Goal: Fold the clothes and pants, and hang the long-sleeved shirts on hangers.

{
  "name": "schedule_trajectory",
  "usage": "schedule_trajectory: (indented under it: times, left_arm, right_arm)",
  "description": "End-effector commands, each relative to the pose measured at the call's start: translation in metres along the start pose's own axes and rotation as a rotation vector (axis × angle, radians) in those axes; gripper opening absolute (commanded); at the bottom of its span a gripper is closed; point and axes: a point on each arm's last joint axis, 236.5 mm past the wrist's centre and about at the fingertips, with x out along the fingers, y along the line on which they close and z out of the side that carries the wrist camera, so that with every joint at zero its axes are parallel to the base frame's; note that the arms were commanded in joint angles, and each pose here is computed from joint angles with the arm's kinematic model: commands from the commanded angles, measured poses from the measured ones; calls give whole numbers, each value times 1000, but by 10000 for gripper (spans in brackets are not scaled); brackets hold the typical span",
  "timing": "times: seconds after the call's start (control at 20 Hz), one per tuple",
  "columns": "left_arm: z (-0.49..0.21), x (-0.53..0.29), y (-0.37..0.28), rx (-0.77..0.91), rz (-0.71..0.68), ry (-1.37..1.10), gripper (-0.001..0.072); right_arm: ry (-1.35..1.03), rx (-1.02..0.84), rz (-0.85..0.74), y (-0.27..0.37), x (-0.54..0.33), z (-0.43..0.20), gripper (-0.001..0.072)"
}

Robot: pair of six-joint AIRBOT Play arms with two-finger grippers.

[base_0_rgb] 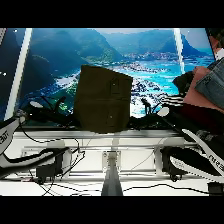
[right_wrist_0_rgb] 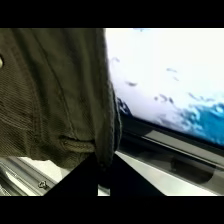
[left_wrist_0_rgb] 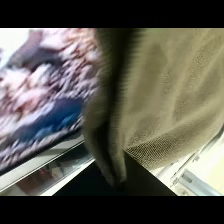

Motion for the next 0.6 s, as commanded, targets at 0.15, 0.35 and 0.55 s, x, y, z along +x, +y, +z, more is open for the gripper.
schedule_trajectory:
  times: [0.15, 0.35, 0.55]
  left_arm:
    - [45, -36, -28, 155, 4, -69, 32]
    - [117, -148, -99, 433, 167, -433, 30]
    - [107, -294, -222, 722, 357, -969, 32]
  right_arm:
    - [-144, -247, 123, 77, -37, 52, 41]
    - [-356, -548, 138, 158, -113, 96, 40]
    - [-571, -744, 196, 235, -202, 97, 41]
